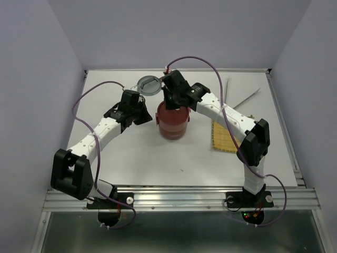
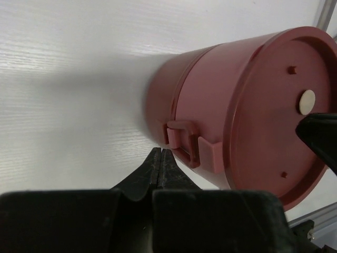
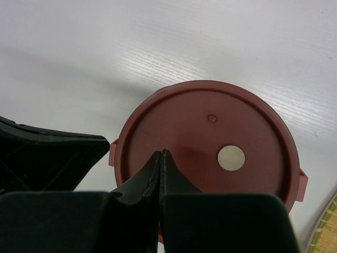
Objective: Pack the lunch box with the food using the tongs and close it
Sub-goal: Close the fastener on the packing box.
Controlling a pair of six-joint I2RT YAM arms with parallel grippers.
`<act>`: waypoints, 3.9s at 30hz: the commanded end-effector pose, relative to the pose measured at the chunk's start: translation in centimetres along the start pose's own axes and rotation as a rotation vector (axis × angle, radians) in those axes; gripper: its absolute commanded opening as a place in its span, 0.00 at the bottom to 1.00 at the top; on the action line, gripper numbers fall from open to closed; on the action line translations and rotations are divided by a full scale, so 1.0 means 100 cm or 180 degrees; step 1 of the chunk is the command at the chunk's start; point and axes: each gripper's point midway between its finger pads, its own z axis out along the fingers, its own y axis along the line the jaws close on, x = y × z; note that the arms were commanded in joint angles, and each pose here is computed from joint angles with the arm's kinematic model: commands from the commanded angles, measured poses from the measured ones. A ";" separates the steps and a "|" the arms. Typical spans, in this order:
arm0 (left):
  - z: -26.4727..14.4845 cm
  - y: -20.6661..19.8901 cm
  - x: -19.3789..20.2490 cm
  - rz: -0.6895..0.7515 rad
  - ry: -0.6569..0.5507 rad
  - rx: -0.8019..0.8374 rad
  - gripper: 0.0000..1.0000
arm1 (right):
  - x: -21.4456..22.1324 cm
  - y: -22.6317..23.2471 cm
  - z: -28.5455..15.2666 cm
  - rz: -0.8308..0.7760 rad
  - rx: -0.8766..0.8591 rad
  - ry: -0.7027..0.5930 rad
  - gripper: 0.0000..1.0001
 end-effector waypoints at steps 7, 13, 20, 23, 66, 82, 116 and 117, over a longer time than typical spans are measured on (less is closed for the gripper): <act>-0.010 -0.021 -0.001 -0.0017 -0.0135 0.0162 0.00 | 0.056 -0.008 0.025 -0.0064 0.0082 0.0448 0.01; -0.013 -0.015 0.004 -0.0077 -0.0144 0.0072 0.07 | 0.062 -0.005 0.027 -0.0013 0.0009 0.0471 0.01; -0.022 -0.025 0.004 -0.0086 -0.0247 0.0259 0.08 | 0.066 -0.001 0.030 0.0032 -0.0056 0.0509 0.01; -0.021 -0.030 0.007 -0.0092 -0.0252 0.0319 0.11 | 0.064 0.000 0.030 0.0034 -0.0063 0.0497 0.01; 0.014 0.066 0.011 -0.1070 -0.0540 -0.0473 0.22 | 0.070 -0.013 0.026 0.0102 0.0027 0.0470 0.01; -0.015 0.022 -0.030 -0.0900 -0.0852 0.0218 0.00 | 0.071 -0.012 0.026 0.0124 0.0013 0.0473 0.01; 0.043 0.021 -0.011 -0.0603 -0.0380 0.0253 0.00 | 0.070 -0.012 0.027 0.0128 0.0026 0.0466 0.01; 0.042 0.022 -0.015 -0.0581 -0.0412 0.0222 0.00 | 0.069 -0.012 0.027 0.0134 0.0026 0.0456 0.01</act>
